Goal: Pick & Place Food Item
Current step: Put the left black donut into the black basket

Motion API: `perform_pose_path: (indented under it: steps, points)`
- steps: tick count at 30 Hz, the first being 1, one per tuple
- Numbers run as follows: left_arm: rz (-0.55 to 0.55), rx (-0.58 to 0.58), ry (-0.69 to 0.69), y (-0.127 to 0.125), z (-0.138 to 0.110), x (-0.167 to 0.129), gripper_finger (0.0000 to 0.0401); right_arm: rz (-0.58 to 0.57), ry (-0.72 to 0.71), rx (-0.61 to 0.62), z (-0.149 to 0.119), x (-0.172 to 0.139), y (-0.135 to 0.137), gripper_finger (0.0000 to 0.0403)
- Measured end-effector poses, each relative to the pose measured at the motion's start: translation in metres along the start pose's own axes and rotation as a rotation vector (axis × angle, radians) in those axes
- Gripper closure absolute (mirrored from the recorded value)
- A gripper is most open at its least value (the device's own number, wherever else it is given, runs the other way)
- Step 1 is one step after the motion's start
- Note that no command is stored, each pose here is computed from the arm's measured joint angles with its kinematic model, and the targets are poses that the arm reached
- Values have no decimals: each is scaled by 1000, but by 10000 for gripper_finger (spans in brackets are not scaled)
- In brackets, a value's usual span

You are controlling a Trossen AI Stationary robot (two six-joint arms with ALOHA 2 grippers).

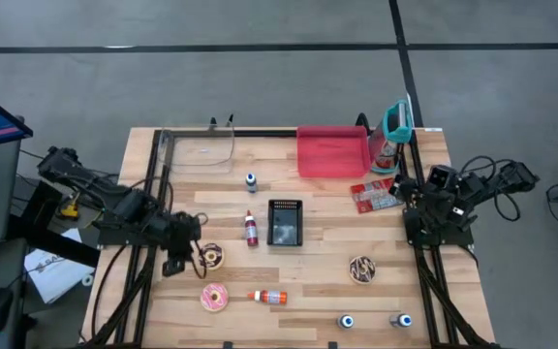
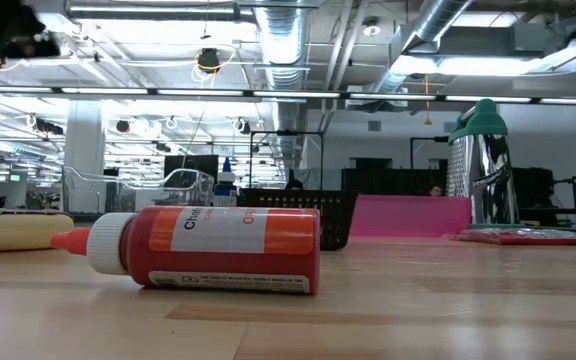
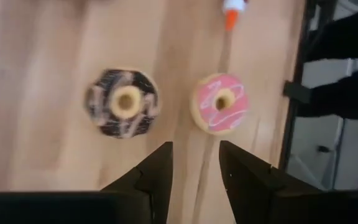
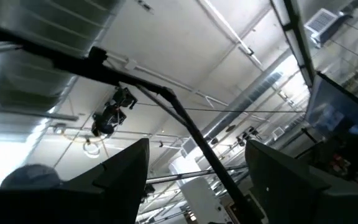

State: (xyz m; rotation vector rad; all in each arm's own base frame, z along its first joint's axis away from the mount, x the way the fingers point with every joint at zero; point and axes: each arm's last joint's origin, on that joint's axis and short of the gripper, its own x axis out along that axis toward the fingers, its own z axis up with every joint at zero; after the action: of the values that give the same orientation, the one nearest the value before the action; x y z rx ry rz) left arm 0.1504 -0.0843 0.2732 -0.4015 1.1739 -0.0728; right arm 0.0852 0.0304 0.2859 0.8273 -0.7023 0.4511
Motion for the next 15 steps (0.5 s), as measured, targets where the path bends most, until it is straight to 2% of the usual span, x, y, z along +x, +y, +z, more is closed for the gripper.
perform_pose_path:
  steps: [5, 8, 11, 15]
  points:
    - [28, -16, 31, 11, -16, 29, 274, -91, -22, 51, -4, 1, -2, 145]
    - [14, -24, -30, 15, -14, 41, 268, -131, -46, 64, -5, 0, -2, 145]
    - [4, -10, -98, 18, -12, 52, 245, -137, -47, 67, -5, 0, -1, 145]
    - [62, -11, -125, 27, -10, 64, 199, -132, -37, 74, -6, 0, 0, 145]
